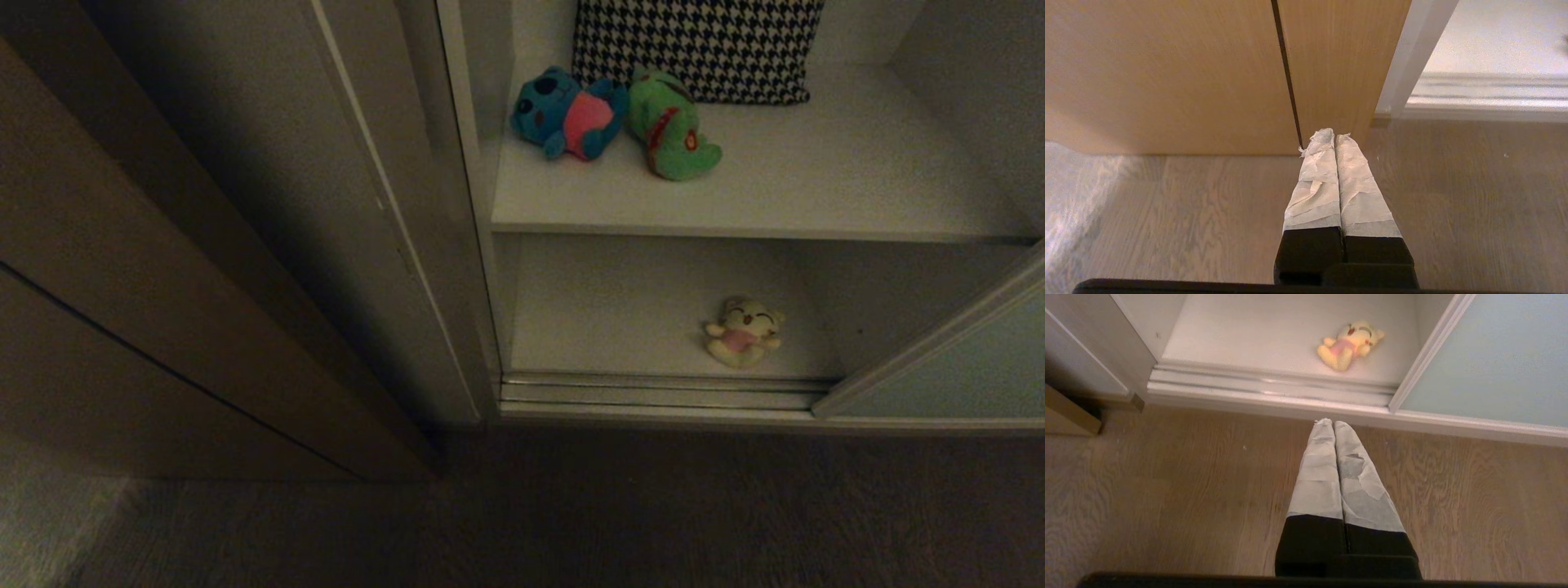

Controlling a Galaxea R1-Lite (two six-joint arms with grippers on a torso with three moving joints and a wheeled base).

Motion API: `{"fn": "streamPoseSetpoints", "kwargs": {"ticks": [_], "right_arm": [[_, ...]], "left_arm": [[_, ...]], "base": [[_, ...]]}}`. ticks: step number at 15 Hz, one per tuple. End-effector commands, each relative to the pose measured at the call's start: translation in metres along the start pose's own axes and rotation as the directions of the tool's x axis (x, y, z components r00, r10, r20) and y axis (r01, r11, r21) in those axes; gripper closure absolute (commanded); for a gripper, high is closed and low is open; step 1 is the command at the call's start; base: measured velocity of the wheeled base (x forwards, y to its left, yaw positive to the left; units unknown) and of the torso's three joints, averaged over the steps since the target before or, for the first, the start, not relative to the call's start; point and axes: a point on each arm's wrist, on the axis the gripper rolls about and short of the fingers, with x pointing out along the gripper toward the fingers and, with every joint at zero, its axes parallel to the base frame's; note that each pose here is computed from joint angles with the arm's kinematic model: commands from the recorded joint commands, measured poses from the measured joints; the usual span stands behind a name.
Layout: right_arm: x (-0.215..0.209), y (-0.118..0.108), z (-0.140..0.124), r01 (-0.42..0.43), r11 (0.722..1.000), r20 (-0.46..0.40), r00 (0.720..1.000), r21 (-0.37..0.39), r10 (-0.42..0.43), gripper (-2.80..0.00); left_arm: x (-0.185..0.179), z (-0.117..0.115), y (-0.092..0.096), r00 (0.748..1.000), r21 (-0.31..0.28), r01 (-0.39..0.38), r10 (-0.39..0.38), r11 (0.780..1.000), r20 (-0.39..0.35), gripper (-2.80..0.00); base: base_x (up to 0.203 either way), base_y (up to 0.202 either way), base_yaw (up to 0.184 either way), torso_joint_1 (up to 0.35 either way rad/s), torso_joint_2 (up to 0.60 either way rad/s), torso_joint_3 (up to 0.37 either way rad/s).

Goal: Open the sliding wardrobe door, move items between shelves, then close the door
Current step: Place the pink doll on the higher shelf

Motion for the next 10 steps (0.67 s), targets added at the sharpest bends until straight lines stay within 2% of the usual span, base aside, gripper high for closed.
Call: {"fn": "streamPoseSetpoints", "kwargs": {"ticks": [1,10], "right_arm": [[0.0000,0.0000,0.0000,0.000,1.000,0.000,1.000,0.000,0.000,0.00],[0.0000,0.0000,0.0000,0.000,1.000,0.000,1.000,0.000,0.000,0.00]], "left_arm": [[0.0003,0.0001,0.0001,1.000,0.000,0.001,-0.001,1.000,-0.003,0.00],[0.0001,0.0003,0.0000,1.000,0.002,-0.001,0.001,1.000,-0.003,0.00]], "base": [[0.000,0.000,0.000,0.002,-0.01,-0.182],[0.000,0.000,0.000,0.003,0.00,-0.196]]}}
